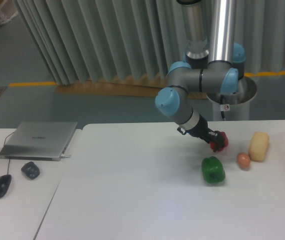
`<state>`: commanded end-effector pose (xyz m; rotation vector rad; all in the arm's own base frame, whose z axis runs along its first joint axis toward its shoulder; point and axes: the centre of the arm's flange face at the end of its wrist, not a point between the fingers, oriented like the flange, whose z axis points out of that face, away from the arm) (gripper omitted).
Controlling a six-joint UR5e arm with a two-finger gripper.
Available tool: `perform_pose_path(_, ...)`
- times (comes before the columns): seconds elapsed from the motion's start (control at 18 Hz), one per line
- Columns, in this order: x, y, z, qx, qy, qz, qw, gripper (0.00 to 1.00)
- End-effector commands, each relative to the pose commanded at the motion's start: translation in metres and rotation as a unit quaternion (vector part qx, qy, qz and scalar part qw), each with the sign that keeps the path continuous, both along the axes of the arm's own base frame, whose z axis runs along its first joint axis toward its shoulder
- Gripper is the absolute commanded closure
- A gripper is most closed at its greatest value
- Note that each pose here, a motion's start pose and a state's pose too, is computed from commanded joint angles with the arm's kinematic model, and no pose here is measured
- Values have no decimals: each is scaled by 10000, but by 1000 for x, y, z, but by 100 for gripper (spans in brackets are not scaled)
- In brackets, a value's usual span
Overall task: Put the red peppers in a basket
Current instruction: 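Close the gripper around the red bell pepper and lift it, then carry the red bell pepper over to the yellow basket and release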
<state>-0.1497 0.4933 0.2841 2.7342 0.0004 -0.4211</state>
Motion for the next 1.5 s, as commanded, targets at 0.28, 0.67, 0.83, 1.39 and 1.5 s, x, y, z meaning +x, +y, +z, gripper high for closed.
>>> perform_pose_path(0.28, -9, -8, 34, 193, 21, -139, 9997, 37)
perform_pose_path(0.67, -103, -62, 110, 631, -464, -468, 9958, 37)
perform_pose_path(0.83, -157, -91, 124, 546, -578, -644, 9947, 37)
perform_pose_path(1.39, -332, -181, 105, 609, -981, -997, 9883, 37)
perform_pose_path(1.5, -356, -187, 84, 579, -971, -1124, 9872, 37)
